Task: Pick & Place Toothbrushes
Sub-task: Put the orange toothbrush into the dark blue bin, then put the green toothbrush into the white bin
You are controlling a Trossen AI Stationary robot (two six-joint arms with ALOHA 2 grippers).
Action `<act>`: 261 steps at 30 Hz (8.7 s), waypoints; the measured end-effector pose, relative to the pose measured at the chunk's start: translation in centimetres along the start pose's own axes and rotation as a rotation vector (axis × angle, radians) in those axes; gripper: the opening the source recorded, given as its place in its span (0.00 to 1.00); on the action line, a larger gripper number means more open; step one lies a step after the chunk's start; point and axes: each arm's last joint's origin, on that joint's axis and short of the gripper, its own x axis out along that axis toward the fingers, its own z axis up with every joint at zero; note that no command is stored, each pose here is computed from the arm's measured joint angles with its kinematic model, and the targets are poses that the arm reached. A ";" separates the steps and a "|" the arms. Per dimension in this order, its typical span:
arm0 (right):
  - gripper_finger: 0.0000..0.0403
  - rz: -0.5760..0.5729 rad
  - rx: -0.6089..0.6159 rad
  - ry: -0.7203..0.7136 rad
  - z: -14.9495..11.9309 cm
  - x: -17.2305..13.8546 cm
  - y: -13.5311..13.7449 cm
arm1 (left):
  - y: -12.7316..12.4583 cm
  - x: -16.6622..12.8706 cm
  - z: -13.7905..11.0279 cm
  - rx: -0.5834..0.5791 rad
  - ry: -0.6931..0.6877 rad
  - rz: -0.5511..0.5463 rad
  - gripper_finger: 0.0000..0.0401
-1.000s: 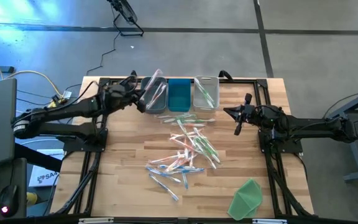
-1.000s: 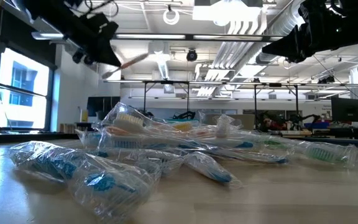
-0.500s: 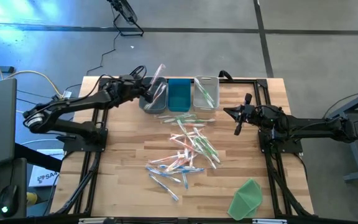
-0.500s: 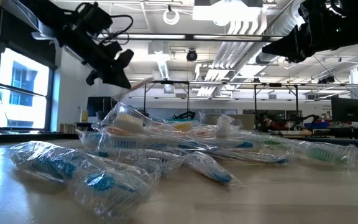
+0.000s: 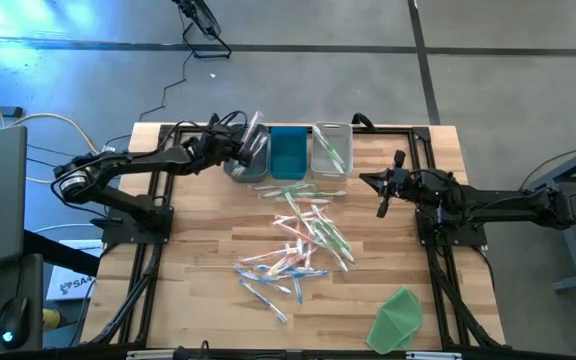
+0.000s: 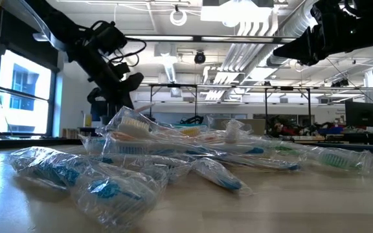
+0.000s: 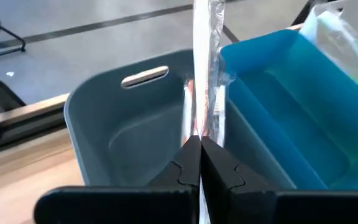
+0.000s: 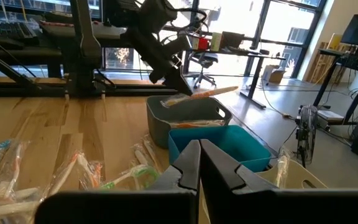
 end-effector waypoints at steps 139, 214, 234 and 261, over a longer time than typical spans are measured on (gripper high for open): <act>0.01 0.009 0.196 0.001 0.0 0.0 0.0 | -2.8 -13.6 -5.7 0.560 -0.429 -0.718 0.00; 0.01 0.078 0.112 0.238 2.3 7.8 5.4 | 2.2 -14.7 -9.7 0.482 -0.403 -0.730 0.00; 0.01 0.079 0.112 0.237 2.3 7.8 5.4 | 2.2 -14.7 -9.7 0.478 -0.399 -0.737 0.00; 0.00 0.214 0.069 0.204 3.9 10.5 6.7 | 2.2 -14.7 -9.7 0.448 -0.383 -0.737 0.00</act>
